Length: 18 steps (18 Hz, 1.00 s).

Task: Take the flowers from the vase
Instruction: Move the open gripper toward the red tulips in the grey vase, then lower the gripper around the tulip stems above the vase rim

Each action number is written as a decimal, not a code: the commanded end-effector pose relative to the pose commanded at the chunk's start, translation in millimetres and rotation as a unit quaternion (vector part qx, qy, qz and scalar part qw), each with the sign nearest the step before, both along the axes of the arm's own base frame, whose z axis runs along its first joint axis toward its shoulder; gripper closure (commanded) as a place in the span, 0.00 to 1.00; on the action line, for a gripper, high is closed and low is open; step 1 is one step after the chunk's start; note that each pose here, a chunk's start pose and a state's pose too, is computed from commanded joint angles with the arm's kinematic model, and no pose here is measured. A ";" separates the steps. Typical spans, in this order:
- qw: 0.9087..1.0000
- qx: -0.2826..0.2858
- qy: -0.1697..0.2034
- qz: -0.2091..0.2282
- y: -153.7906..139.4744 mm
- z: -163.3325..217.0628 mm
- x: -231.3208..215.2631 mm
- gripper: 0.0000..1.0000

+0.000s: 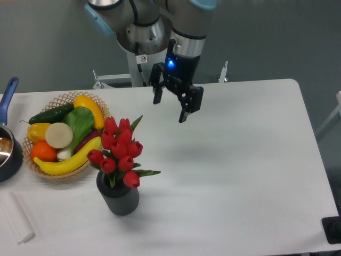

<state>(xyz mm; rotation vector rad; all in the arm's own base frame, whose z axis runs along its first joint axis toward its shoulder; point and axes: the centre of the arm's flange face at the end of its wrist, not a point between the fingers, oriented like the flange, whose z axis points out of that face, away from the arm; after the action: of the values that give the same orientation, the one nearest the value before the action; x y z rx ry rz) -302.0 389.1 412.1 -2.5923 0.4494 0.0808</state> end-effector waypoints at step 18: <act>0.988 0.112 -0.104 -0.012 78.1 -50.0 2.3 0.00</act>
<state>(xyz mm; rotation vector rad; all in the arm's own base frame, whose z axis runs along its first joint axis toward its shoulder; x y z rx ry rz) -299.7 467.2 362.2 -2.3427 0.3704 -0.1398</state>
